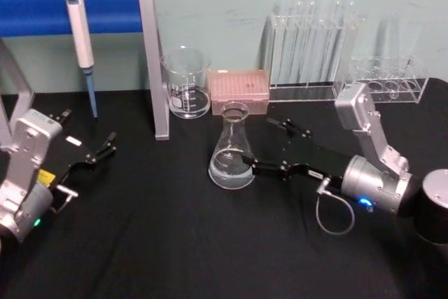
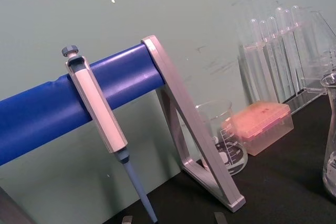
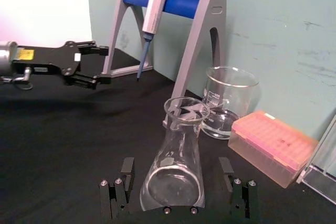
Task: Grasp the erlenmeyer flask with one hand, shake it three times, then place it back.
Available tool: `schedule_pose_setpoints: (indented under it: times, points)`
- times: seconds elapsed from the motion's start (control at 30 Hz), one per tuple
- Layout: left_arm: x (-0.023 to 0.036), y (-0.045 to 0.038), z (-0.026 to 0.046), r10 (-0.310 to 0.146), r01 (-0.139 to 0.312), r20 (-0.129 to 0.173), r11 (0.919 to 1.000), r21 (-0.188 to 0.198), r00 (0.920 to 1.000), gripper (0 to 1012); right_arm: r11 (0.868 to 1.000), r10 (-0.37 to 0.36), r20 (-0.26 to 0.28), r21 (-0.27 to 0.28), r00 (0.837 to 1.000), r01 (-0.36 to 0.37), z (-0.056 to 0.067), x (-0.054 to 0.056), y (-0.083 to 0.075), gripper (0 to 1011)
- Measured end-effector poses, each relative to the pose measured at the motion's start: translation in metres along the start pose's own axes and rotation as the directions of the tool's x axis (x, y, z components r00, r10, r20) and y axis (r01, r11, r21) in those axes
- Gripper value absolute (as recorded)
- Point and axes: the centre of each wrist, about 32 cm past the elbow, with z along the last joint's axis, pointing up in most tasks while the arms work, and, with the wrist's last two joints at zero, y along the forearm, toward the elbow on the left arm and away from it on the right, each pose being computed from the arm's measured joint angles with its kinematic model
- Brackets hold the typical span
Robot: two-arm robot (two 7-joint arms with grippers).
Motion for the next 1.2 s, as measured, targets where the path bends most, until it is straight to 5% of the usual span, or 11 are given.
schedule_pose_setpoints:
  times: [0.3,0.63,0.7,0.83,0.87,0.93,1.07,1.2]
  points:
    - [0.0000,0.0000,0.0000,0.000,0.000,0.000,1.0000,0.000,1.0000,1001,1.000,-0.008,0.006,0.005,1.000,0.008,0.002,0.002,-0.015,1000]
    - [0.0000,0.0000,0.0000,0.000,0.000,0.000,1.0000,0.000,1.0000,1001,0.989,-0.145,-0.008,0.038,0.989,0.145,0.003,0.009,-0.022,1000]
    - [0.0000,0.0000,0.0000,0.000,0.000,0.000,1.0000,0.000,1.0000,1001,0.977,-0.208,-0.014,0.049,0.978,0.209,0.003,0.009,-0.021,1000]
    - [0.0000,0.0000,0.0000,0.000,0.000,0.000,1.0000,0.000,1.0000,1001,0.933,-0.355,-0.025,0.058,0.935,0.355,0.000,0.006,-0.014,1000]
    - [0.0000,0.0000,0.0000,0.000,0.000,0.000,1.0000,0.000,1.0000,1001,0.933,-0.355,-0.025,0.058,0.935,0.355,0.000,0.006,-0.014,1000]
    - [0.0000,0.0000,0.0000,0.000,0.000,0.000,1.0000,0.000,1.0000,1001,0.891,-0.452,-0.018,0.043,0.892,0.453,-0.007,0.001,-0.007,1000]
    - [0.0000,0.0000,0.0000,0.000,0.000,0.000,1.0000,0.000,1.0000,1001,0.852,-0.524,-0.006,0.004,0.852,0.524,-0.019,-0.003,0.000,1000]
    - [0.0000,0.0000,0.0000,0.000,0.000,0.000,1.0000,0.000,1.0000,1001,0.838,-0.545,0.010,-0.037,0.838,0.545,-0.031,-0.006,0.004,1000]
